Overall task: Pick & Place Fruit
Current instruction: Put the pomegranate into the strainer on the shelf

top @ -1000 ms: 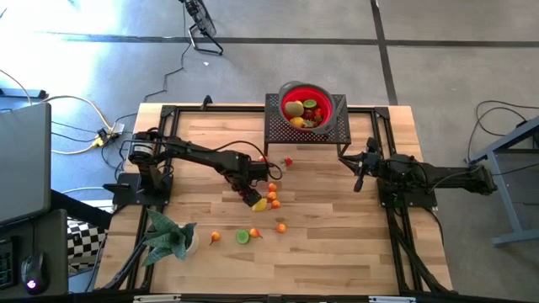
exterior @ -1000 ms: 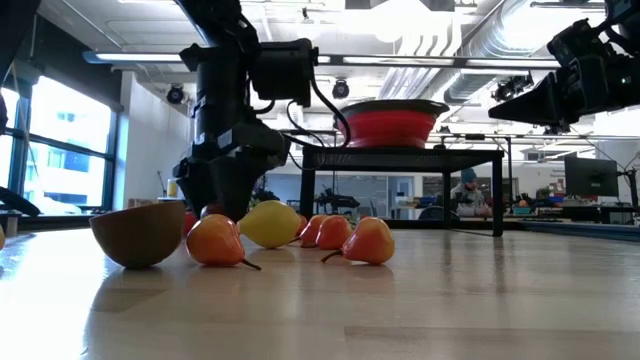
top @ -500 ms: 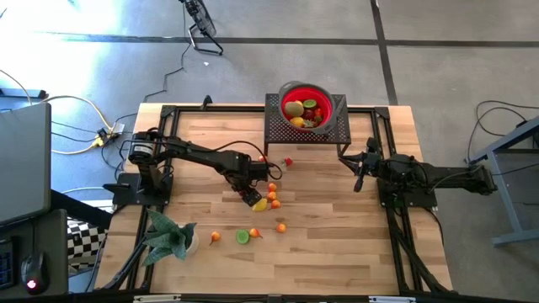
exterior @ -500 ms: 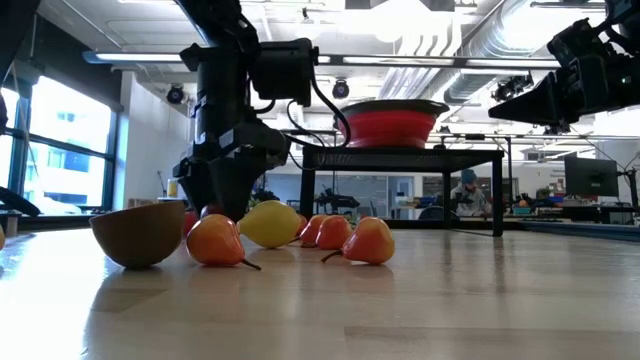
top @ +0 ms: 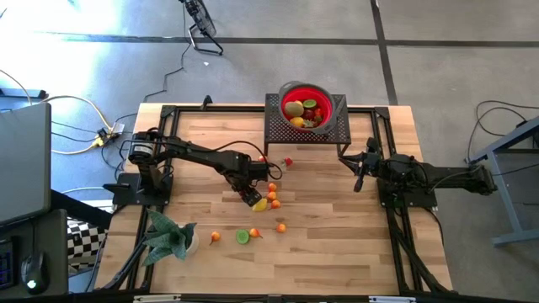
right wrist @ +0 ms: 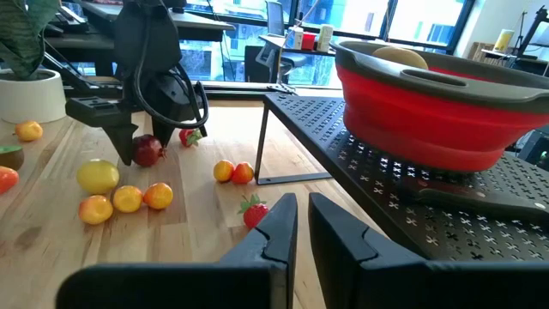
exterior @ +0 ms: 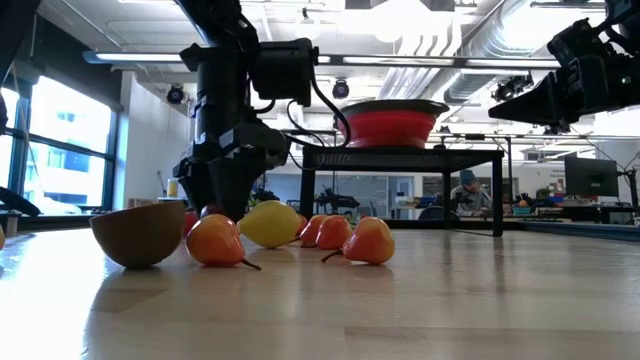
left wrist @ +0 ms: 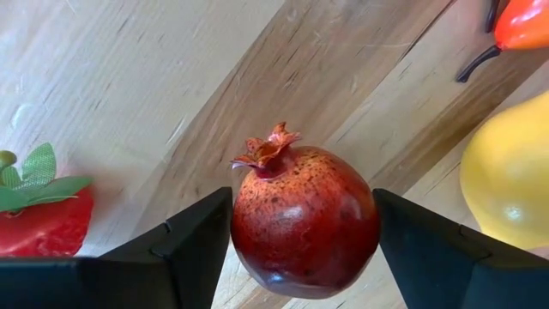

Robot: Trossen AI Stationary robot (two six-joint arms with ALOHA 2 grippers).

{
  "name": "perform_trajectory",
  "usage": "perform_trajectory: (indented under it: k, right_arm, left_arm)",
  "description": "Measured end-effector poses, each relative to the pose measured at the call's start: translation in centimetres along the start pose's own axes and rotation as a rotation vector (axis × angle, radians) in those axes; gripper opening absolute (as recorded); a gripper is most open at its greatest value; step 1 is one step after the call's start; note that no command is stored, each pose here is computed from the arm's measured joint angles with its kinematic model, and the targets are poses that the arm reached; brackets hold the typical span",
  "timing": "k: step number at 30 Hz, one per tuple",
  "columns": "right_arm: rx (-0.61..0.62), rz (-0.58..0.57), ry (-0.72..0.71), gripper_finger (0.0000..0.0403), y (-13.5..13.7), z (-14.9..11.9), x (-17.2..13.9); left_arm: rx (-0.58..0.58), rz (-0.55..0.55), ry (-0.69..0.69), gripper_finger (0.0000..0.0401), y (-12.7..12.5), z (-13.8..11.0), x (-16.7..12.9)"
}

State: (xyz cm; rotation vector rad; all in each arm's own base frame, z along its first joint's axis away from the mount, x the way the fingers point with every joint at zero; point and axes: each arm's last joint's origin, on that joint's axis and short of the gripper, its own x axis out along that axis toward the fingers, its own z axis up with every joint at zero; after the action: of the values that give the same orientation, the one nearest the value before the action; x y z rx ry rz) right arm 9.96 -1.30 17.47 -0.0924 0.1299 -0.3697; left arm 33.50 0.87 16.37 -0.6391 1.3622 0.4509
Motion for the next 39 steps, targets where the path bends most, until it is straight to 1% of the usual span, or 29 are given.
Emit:
perform_trajectory:
  k: [26,34,39]
  right_arm:
    - [0.002,0.000,0.000,0.0026,0.00,0.00,0.00]
    - [0.001,0.000,0.000,0.0026,0.00,0.00,0.00]
    - [0.001,0.000,0.000,0.0026,0.00,0.00,0.00]
  left_arm:
    - [-0.001,-0.002,-0.002,0.0268,-0.02,0.02,-0.01]
    - [-0.031,-0.002,-0.003,0.0268,-0.02,0.02,-0.01]
    - [-0.029,-0.002,-0.003,0.0268,-0.02,0.03,-0.01]
